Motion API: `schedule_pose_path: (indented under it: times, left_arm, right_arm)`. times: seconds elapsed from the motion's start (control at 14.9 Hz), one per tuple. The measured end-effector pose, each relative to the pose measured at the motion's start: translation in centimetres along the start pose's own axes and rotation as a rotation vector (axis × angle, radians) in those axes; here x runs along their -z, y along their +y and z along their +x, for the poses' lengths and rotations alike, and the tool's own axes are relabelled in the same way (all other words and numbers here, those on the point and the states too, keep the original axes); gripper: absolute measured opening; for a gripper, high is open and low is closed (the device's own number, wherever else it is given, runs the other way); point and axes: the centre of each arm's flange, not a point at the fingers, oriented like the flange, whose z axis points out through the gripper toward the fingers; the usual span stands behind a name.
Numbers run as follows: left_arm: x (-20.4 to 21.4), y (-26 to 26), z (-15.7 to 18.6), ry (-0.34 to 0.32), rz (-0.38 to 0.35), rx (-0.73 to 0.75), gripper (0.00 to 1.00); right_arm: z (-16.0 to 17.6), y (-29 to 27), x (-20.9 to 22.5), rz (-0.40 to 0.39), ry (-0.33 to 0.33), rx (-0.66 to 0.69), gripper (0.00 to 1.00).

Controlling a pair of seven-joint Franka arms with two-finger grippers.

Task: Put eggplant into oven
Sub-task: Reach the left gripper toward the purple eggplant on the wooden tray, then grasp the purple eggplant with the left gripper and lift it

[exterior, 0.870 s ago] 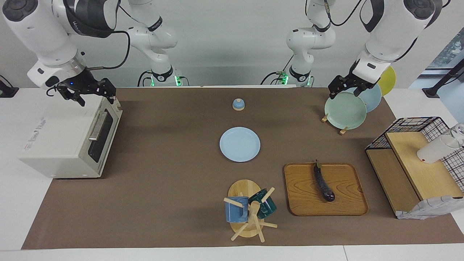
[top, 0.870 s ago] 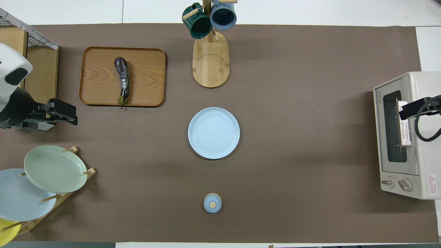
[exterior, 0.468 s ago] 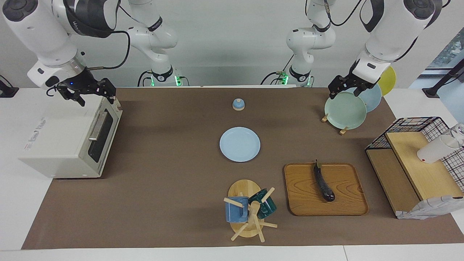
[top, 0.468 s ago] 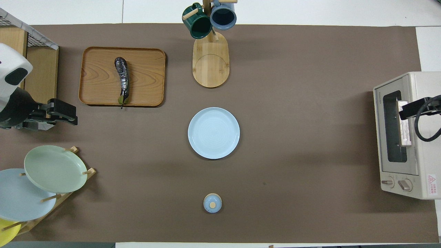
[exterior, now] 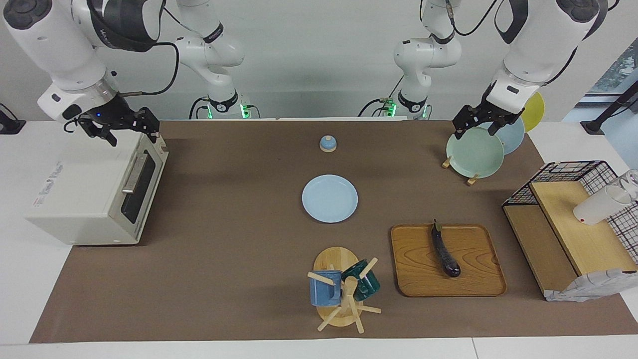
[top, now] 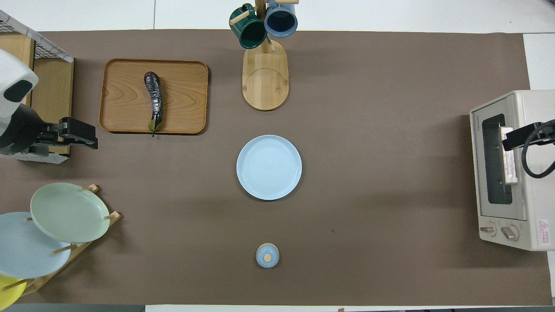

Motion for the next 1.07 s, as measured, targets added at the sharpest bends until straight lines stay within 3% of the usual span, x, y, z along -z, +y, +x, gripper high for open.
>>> schedule_pose_path:
  times: [0.33,0.67,1.07]
  left_arm:
    - [-4.2,0.3,3.8,0.012,-0.013,0.004,1.0]
    - [-14.8,0.7,12.0,-0.024,-0.037,0.007,1.0]
    - [-24.4,1.3,17.8,-0.004,-0.068,-0.056,1.0]
  right_arm:
    - [0.0,0.0,0.0,0.0,0.0,0.0,1.0]
    - [0.0,0.0,0.0,0.0,0.0,0.0,1.0]
    - [0.0,0.0,0.0,0.0,0.0,0.0,1.0]
